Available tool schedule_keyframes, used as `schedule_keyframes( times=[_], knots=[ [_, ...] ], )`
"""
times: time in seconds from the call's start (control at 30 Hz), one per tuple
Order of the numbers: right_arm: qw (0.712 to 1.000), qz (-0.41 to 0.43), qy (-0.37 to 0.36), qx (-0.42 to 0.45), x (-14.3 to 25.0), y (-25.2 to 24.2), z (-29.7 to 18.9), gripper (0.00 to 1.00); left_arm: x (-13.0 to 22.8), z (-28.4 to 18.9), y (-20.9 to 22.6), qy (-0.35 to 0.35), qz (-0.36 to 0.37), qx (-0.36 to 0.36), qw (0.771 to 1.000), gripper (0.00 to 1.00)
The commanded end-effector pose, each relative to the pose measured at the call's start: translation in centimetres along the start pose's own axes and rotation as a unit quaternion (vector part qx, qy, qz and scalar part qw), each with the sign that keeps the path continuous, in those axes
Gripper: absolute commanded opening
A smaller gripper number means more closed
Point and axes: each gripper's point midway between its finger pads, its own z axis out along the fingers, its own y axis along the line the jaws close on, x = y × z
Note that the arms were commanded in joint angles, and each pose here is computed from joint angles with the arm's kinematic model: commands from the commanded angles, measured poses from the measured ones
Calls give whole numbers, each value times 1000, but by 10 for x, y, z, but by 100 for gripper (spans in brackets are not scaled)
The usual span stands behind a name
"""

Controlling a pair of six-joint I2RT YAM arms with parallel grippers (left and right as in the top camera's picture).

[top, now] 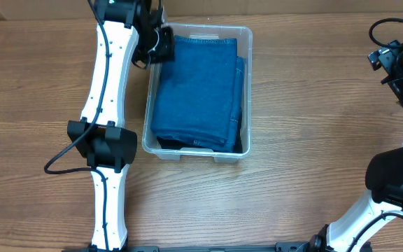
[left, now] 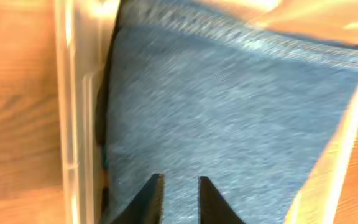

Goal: Pack container
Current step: 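Press the teal towel down into the bin with the left gripper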

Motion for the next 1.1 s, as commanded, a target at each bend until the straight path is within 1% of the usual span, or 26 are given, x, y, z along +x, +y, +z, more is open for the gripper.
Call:
schedule_keyframes(
  times=[0.0, 0.03, 0.1, 0.17, 0.2, 0.27, 0.3, 0.4, 0.53, 0.67, 0.73, 0.77, 0.87, 1.0, 1.07],
  knots=[
    [1000, 3, -10, -9, 0, -1, -10, 100, -3, -9, -18, -19, 25, 16, 999, 18],
    [1000, 3, -10, -9, 0, -1, -10, 100, -2, -8, -18, -17, 25, 16, 999, 17],
    [1000, 3, -10, -9, 0, -1, -10, 100, 0, -6, -18, -11, 23, 14, 1000, 8],
    [1000, 3, -10, -9, 0, -1, -10, 100, 6, -1, -15, 3, 19, 10, 1000, 5],
    [1000, 3, -10, -9, 0, -1, -10, 100, 12, 8, -9, 19, 14, -3, 1000, 4],
    [1000, 3, -10, -9, 0, -1, -10, 100, 22, 26, 10, 44, 5, -51, 998, 4],
    [1000, 3, -10, -9, 0, -1, -10, 100, 26, 33, 15, 54, 3, -61, 997, 4],
    [1000, 3, -10, -9, 0, -1, -10, 100, 46, 62, 30, 100, -6, -77, 992, 4],
    [1000, 3, -10, -9, 0, -1, -10, 100, 53, 77, 35, 114, -10, -77, 990, 4],
    [1000, 3, -10, -9, 0, -1, -10, 100, 37, 63, 22, 81, 0, -58, 995, 5],
    [1000, 3, -10, -9, 0, -1, -10, 100, 13, 34, 5, 25, 15, -40, 999, 5],
    [1000, 3, -10, -9, 0, -1, -10, 100, -1, 14, -11, -11, 24, -18, 999, 4],
    [1000, 3, -10, -9, 0, -1, -10, 100, -15, -9, -42, -60, 50, 18, 997, 4],
    [1000, 3, -11, -9, 0, -1, -10, 100, -14, 8, -76, -73, 81, 29, 994, 4],
    [1000, 3, -10, -9, 0, -1, -10, 100, -21, 23, -85, -95, 89, 12, 991, 4]
  ],
)
